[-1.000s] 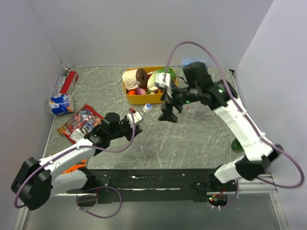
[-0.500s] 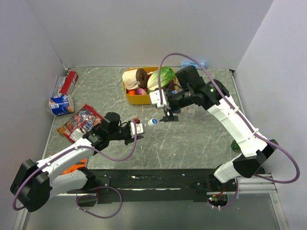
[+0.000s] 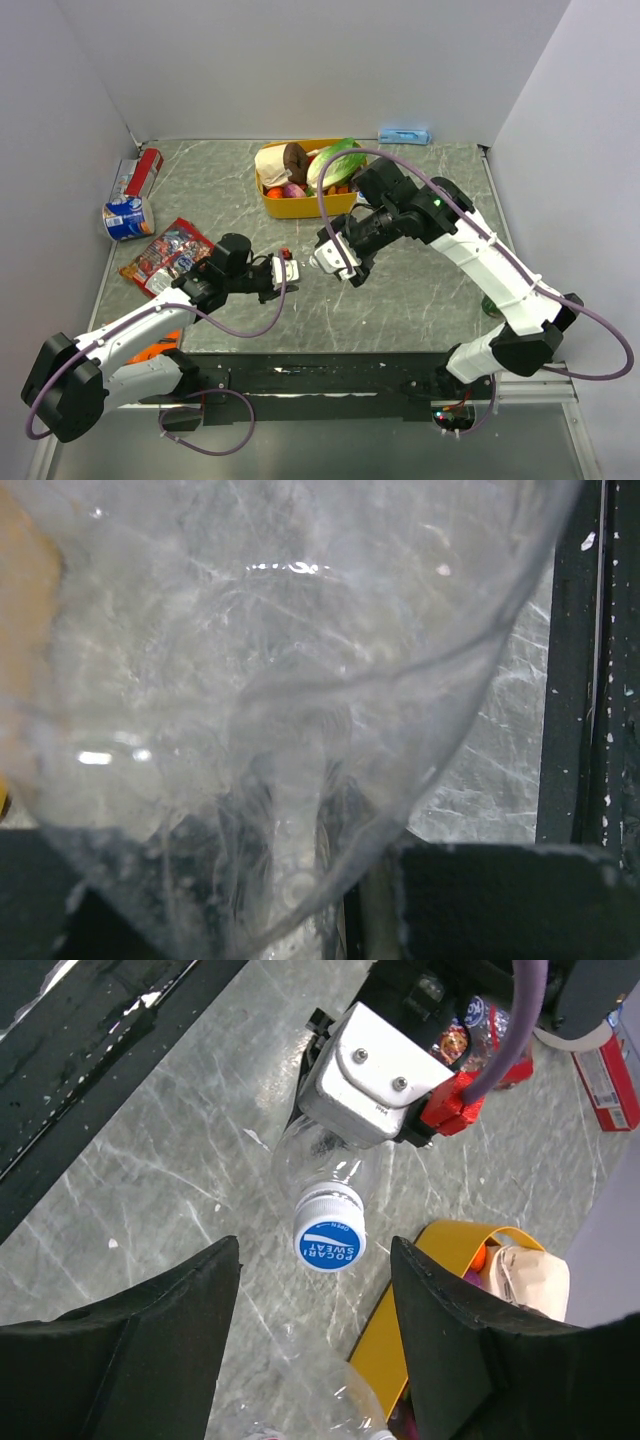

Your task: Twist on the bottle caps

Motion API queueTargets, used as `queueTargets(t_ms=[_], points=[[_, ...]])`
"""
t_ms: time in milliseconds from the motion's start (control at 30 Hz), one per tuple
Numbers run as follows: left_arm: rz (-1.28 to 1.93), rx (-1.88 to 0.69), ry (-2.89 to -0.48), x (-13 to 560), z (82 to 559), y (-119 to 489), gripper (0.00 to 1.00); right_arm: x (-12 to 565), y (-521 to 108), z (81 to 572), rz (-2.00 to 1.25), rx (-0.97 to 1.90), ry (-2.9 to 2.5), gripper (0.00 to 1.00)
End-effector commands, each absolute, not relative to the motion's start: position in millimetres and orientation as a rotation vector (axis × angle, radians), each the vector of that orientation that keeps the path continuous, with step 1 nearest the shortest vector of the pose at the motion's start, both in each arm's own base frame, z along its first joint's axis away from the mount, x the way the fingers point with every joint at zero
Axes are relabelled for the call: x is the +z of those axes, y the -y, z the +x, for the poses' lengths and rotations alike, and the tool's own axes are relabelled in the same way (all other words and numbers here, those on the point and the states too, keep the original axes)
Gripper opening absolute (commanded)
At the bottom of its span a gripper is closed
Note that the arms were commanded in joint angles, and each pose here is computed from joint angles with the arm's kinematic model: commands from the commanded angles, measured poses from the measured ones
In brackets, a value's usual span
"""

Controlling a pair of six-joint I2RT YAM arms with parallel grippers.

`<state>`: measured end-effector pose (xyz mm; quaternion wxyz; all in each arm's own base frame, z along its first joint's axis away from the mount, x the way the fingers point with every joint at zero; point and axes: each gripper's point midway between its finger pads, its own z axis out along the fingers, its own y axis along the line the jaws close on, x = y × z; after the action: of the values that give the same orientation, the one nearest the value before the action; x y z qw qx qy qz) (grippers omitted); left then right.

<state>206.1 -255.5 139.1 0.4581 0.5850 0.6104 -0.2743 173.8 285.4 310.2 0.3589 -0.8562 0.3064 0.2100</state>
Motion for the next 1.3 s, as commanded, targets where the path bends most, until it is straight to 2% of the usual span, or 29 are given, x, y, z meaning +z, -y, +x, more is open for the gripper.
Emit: queueTargets(t_ms=[0,367,733,933,1267], points=[[1.456,-0.675,-1.381,169,210,265,0.01,320,-286,171,-2.221,0.53,-0.728,0.67],[1.476,-0.661,-1.351,173,212,267,0.01,318,-293,176,-2.215,0.527,-0.716,0.59],[1.42,-0.617,-1.357,182,224,266,0.01,314,-303,185,-2.15,0.595,-0.897,0.38],[1.161,-0.519,-1.353,216,254,260,0.01,306,-319,199,-1.955,0.747,-1.316,0.28],[0.835,-0.488,-1.344,268,282,255,0.01,303,-340,237,-1.504,0.972,-1.88,0.24]])
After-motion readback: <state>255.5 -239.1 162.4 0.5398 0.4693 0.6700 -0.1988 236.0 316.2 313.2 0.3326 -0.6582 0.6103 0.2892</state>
